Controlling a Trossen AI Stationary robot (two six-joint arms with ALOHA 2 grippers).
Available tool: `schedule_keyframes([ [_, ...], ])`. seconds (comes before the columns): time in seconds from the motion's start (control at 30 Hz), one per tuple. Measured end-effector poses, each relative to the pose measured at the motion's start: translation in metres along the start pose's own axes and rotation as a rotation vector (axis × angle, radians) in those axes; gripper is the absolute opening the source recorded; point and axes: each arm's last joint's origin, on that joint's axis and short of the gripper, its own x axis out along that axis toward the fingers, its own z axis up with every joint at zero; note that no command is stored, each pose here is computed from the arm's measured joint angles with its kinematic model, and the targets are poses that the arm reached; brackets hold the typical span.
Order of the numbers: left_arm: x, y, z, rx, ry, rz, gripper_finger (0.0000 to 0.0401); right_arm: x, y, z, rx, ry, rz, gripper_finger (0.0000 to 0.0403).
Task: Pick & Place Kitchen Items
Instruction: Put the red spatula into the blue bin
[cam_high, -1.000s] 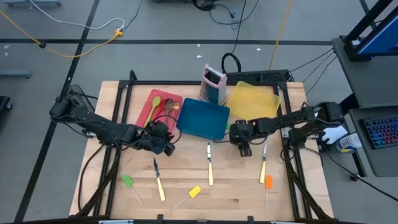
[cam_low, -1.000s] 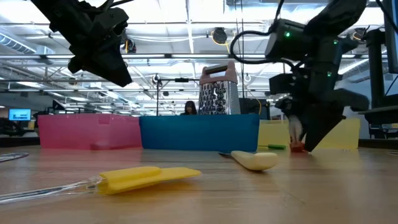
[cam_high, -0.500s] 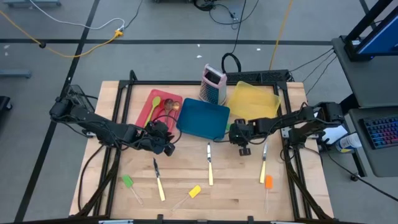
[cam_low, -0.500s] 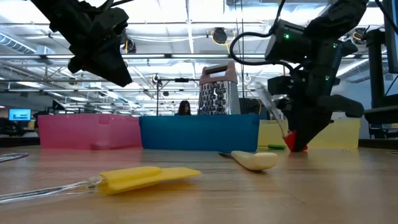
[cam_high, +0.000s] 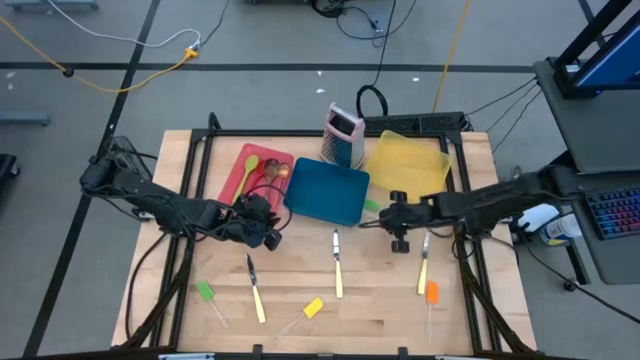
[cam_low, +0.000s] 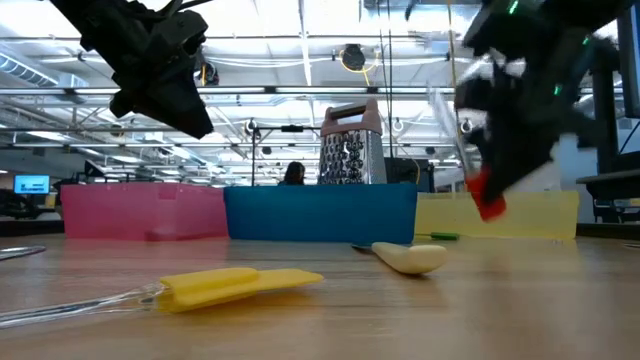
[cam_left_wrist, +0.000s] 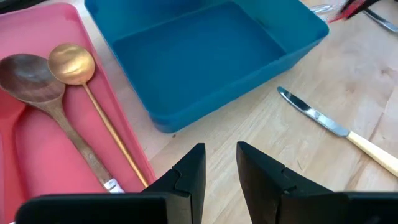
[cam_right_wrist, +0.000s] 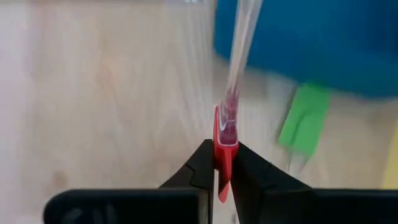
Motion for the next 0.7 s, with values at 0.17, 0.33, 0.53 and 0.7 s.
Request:
schedule_keyframes([
  [0.17,0.000,0.000,0.002,-0.007,-0.048,0.020,0.0093,-0.027,0.005,0.024,0.067,-0.333,-0.112,0.0026],
  [0.33,0.000,-0.004,0.005,0.022,-0.080,-0.007,0.0093,-0.036,0.006,0.050,0.029,-0.566,-0.186,0.0033],
  [0.53,-0.001,-0.008,0.009,0.065,-0.111,-0.038,0.0093,-0.020,-0.005,0.096,0.023,-0.493,-0.299,0.0021],
  [0.7,-0.001,-0.009,0.010,0.086,-0.119,-0.045,0.0093,0.011,-0.031,0.129,0.087,-0.238,-0.357,0.0023],
])
